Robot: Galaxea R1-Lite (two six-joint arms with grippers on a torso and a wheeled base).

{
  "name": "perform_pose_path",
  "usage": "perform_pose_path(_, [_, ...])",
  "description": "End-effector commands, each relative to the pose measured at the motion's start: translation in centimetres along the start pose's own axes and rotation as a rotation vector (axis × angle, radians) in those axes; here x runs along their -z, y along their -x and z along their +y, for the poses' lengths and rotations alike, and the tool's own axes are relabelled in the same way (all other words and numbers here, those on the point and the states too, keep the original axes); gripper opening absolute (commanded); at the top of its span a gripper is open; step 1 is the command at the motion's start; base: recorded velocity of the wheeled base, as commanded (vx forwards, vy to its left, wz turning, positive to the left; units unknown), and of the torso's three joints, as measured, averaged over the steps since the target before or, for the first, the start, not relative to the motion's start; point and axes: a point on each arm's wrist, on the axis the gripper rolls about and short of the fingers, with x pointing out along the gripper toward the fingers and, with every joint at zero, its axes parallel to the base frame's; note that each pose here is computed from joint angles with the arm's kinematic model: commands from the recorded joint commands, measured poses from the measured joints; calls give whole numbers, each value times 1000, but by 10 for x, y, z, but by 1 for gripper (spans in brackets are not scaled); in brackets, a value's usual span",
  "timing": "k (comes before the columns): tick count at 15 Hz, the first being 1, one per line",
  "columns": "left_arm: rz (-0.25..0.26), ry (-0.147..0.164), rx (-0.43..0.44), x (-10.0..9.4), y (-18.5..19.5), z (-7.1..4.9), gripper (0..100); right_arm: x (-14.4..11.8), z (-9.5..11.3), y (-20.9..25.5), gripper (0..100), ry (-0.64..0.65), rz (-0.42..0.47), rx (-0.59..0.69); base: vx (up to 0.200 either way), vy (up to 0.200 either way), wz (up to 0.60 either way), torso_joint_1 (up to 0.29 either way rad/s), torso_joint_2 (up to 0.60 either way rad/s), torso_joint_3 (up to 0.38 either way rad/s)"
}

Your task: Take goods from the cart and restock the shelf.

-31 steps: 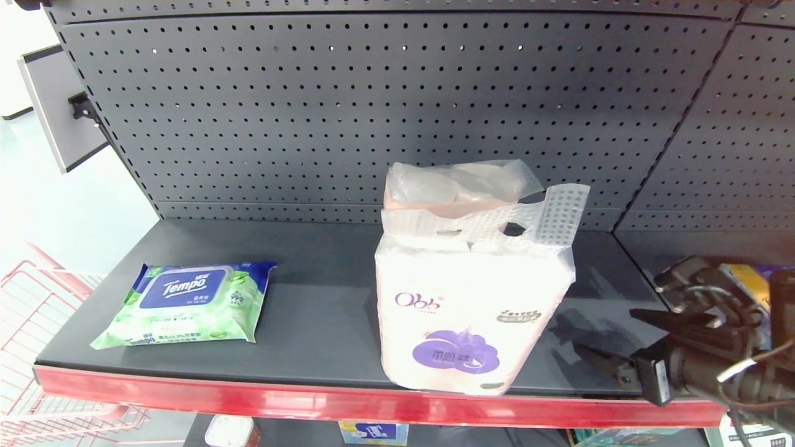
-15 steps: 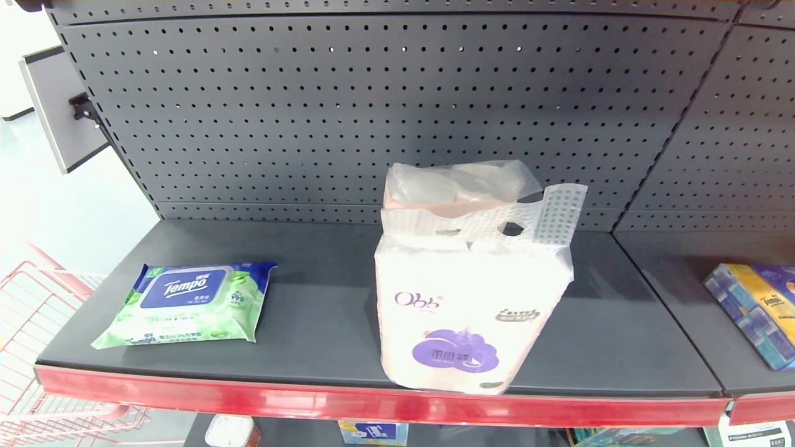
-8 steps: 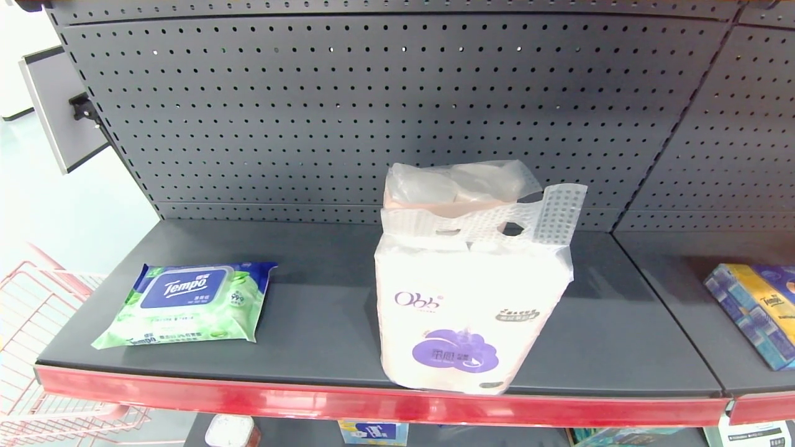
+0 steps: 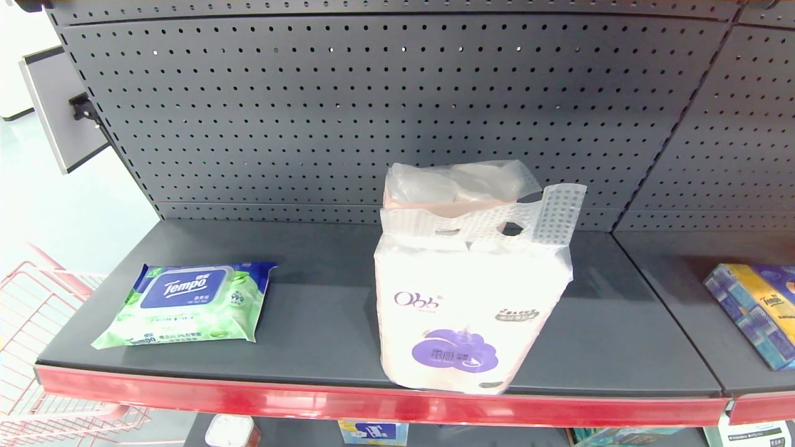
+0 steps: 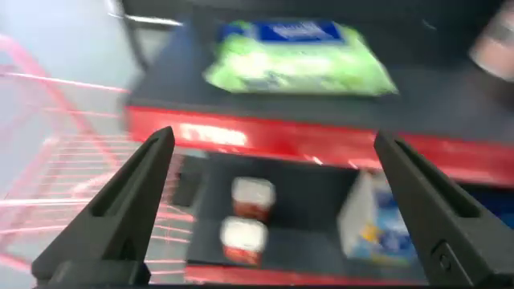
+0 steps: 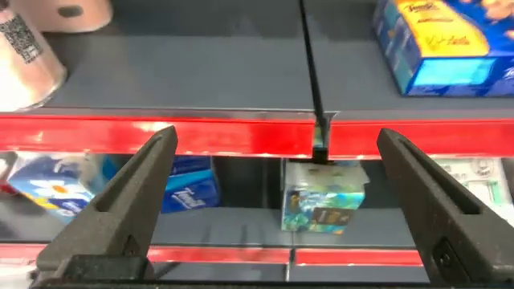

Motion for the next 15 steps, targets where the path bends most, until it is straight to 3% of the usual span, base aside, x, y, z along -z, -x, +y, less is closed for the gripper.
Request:
perform_pose_path(1, [-3, -21, 25, -1, 0, 0, 100, 1, -1, 0, 100, 29, -41, 59, 0, 0, 0, 0, 0, 0])
perform_pose_path(5, [-1, -32, 49, 0, 0, 0, 100, 1, 0, 0, 100, 44, -46, 31, 0, 0, 0, 0, 0, 0])
perform_pose_path(8, [-2, -33, 167, 0, 0, 2, 100, 1, 0, 0, 100, 44, -46, 29, 0, 0, 0, 0, 0, 0])
perform_pose_path(15, [-2, -34, 124, 0, 0, 2, 100, 1, 0, 0, 100, 45, -46, 31, 0, 0, 0, 0, 0, 0])
